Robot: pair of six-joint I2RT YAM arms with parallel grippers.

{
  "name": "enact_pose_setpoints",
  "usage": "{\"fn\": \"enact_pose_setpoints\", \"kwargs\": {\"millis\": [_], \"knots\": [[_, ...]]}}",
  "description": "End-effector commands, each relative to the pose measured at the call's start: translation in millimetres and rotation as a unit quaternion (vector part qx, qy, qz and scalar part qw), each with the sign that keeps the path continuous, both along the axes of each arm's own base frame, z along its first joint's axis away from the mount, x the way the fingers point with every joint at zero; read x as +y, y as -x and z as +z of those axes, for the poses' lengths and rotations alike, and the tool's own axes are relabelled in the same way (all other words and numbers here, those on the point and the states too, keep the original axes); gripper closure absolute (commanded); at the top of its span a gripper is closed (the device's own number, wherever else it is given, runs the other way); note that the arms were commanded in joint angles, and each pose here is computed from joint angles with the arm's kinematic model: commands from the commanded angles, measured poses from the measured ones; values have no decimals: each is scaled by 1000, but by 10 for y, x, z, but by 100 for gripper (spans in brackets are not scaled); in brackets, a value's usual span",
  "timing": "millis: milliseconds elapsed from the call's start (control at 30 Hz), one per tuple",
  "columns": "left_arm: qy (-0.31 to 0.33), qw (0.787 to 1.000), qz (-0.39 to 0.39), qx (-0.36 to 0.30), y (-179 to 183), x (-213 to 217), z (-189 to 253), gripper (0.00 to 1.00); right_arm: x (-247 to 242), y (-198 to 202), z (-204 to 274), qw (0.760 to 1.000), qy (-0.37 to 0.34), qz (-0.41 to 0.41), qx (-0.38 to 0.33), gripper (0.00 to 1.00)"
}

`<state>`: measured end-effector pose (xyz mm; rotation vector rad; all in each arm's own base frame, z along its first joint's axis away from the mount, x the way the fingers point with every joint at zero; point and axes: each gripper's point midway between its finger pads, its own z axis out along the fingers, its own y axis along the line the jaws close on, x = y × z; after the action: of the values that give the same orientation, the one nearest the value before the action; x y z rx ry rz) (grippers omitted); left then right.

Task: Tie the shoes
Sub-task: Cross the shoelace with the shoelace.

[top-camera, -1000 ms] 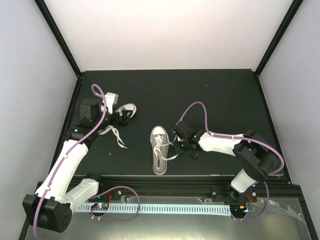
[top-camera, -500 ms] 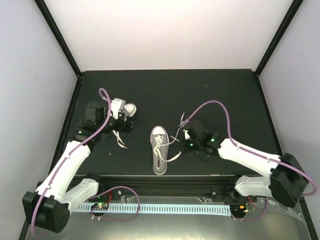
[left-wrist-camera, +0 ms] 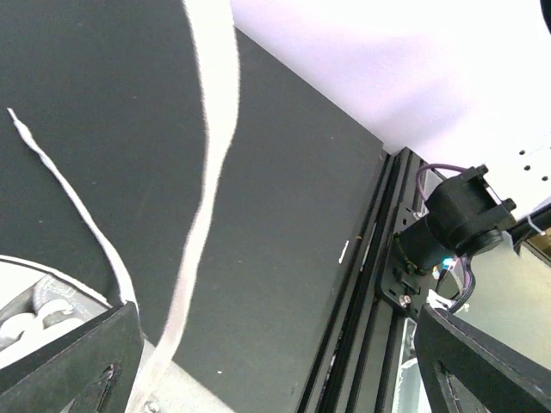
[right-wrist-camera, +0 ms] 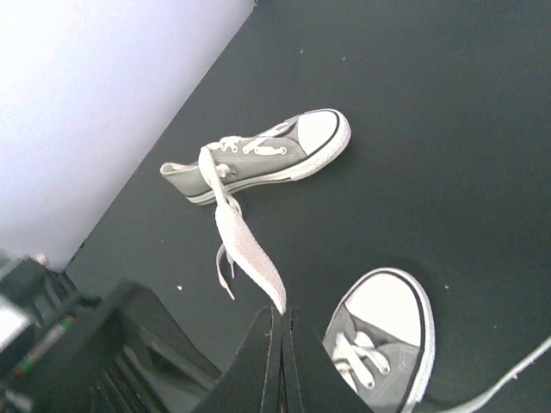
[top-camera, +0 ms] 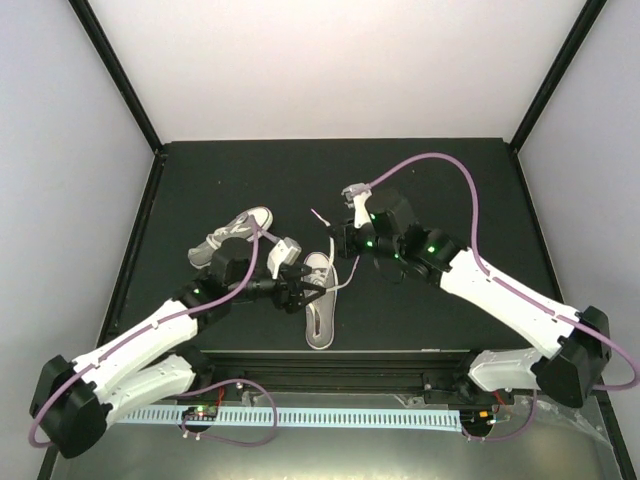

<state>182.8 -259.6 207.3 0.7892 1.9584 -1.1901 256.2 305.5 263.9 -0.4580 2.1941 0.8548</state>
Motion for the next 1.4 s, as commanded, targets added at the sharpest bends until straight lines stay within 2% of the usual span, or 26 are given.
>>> {"fn": "enact_pose_setpoints", "kwargs": {"millis": [0,133,367,500,667,800,833,967,1100,1167,1200,1300,1367], "knots": [[32,999,1,-14,-100,-156,97,11,156,-106,107,1000,-20,-2,0,98],[40,999,15,-11,-190,-259,52,16,187,-123,118,1000,-28,-3,4,98],[44,997,50,-26,-367,-319,51,34,174,-96,140,999,-37,-3,5,98],[46,997,52,-22,-412,-364,31,53,172,-99,147,999,-39,-4,4,98],[39,998,58,-9,-475,-415,-55,69,184,-91,172,999,-44,-1,3,98],[42,997,69,-3,-499,-410,-44,95,157,-96,164,999,-40,-6,1,98],[44,996,79,-3,-510,-379,-36,98,145,-105,156,999,-37,-9,-1,98],[28,992,126,-2,-547,-193,-21,98,95,-190,9,1000,-6,-27,-5,98],[0,988,150,37,-553,26,-207,98,135,-337,-286,998,46,-36,6,94],[-7,985,160,65,-551,140,-341,98,222,-410,-454,997,66,-33,19,88],[-8,984,160,79,-537,177,-405,98,265,-434,-526,997,73,-29,24,81],[-18,976,181,124,-554,324,-625,99,323,-535,-718,995,89,-35,36,42],[-21,970,190,149,-563,406,-751,99,264,-634,-824,992,106,-57,38,27]]}}
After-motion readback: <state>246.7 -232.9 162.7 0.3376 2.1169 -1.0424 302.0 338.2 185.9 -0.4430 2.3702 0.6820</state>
